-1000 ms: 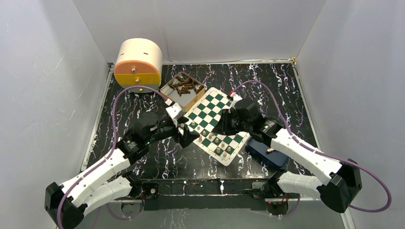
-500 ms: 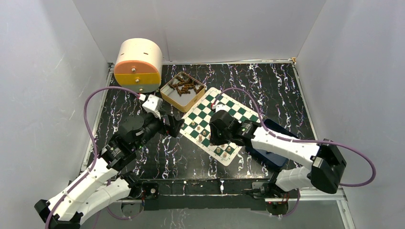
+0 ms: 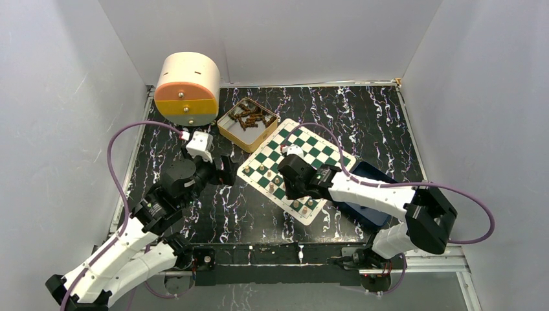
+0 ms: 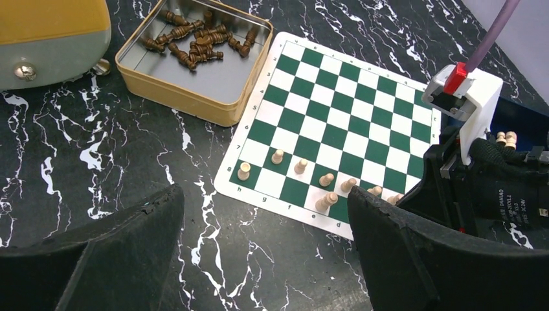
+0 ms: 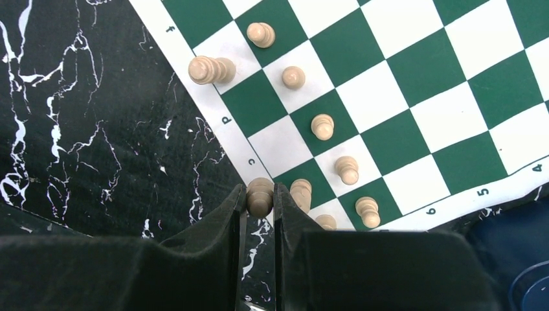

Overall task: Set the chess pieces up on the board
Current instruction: Place the chess piece on the chessboard.

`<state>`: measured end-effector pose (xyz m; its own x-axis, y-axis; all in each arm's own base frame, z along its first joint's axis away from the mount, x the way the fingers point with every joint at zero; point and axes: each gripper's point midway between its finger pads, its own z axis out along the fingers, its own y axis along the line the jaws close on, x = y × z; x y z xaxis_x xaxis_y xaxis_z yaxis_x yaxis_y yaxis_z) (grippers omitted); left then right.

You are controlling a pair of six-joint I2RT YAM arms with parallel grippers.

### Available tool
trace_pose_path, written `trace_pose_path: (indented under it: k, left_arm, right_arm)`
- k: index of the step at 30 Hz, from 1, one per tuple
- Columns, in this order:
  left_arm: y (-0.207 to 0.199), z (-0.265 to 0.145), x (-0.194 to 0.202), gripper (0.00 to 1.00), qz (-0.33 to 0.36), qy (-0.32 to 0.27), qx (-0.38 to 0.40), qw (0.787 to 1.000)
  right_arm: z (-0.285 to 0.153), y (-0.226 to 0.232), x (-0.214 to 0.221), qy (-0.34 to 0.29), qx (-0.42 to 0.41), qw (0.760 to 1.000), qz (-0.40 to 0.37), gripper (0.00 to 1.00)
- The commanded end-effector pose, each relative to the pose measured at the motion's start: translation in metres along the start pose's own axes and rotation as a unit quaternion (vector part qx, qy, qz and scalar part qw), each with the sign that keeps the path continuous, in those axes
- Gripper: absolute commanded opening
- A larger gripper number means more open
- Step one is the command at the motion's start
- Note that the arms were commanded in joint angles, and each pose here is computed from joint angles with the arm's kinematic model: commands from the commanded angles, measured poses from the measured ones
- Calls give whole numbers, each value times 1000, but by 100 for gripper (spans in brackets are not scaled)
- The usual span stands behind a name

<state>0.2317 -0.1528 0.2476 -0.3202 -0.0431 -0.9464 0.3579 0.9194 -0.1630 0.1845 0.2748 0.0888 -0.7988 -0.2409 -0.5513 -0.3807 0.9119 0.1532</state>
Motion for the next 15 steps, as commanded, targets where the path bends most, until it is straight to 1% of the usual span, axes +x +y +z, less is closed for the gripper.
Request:
trace_pose_path:
  k: [1,7,15]
  left_arm:
    - [7,-3,-3,93,-3,-18,-16,1000]
    - [5,-3,-2,93,-4,-15,-9,1000]
    - [5,-3,-2,93,-5,-17,-9,1000]
  right_arm:
    - [0,12,-23,-55,-10,998,-6,20]
    - [8,6,-25,-89,17,996,-16,20]
    - [15,3,-16,-96,28,995,-30,20]
